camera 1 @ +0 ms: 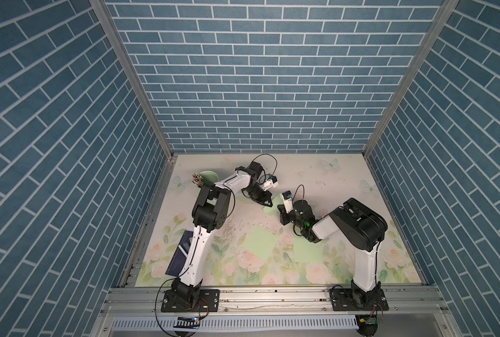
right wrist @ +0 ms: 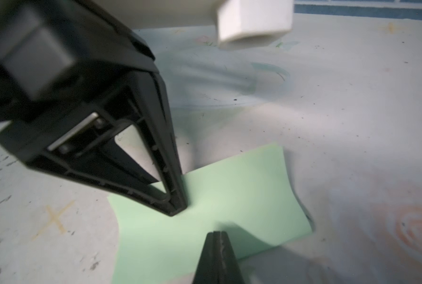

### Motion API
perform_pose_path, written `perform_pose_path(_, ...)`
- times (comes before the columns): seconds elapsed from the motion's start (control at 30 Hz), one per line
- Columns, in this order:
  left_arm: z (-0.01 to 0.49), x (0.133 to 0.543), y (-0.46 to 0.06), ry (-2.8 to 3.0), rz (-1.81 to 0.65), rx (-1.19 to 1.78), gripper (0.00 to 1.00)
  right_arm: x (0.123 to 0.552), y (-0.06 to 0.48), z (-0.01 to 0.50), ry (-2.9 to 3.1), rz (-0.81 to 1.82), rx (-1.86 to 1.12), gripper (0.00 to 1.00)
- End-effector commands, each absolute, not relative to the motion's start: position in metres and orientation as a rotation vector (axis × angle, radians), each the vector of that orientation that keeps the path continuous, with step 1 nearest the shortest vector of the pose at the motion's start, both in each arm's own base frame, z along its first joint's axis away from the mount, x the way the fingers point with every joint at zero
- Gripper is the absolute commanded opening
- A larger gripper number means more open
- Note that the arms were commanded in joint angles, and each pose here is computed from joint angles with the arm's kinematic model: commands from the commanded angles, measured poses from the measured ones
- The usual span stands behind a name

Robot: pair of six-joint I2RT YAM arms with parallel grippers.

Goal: Fold the square paper along the opposite sides
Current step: Smooth out the paper at the center of the board.

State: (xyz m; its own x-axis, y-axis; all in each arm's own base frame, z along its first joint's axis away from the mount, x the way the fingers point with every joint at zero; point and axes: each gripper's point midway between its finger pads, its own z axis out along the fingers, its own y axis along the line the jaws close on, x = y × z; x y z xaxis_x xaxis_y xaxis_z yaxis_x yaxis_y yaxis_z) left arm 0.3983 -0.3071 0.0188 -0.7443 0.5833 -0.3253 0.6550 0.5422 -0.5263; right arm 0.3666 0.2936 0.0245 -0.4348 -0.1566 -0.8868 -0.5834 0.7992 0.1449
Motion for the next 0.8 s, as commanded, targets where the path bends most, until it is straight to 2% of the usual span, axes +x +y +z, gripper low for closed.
perform_pose_path(0.0, -0.051, 0.387, -0.254, 2.916, -0.693, 1.046, 0.00, 0.374, 0.272, 0.005, 2.096, 0.506, -0.424, 0.00)
perform_pose_path(0.43, -0.049, 0.386, -0.252, 2.918, -0.673, 1.037, 0.00, 0.396, 0.238, 0.005, 2.150, 0.524, -0.262, 0.00)
perform_pose_path(0.67, -0.059, 0.389, -0.246, 2.950, -0.609, 1.013, 0.00, 0.400, 0.254, 0.066, 1.894, 0.624, -0.408, 0.00)
perform_pose_path(0.77, -0.061, 0.389, -0.245, 2.958, -0.597, 1.008, 0.00, 0.402, 0.267, 0.078, 1.848, 0.689, -0.420, 0.00)
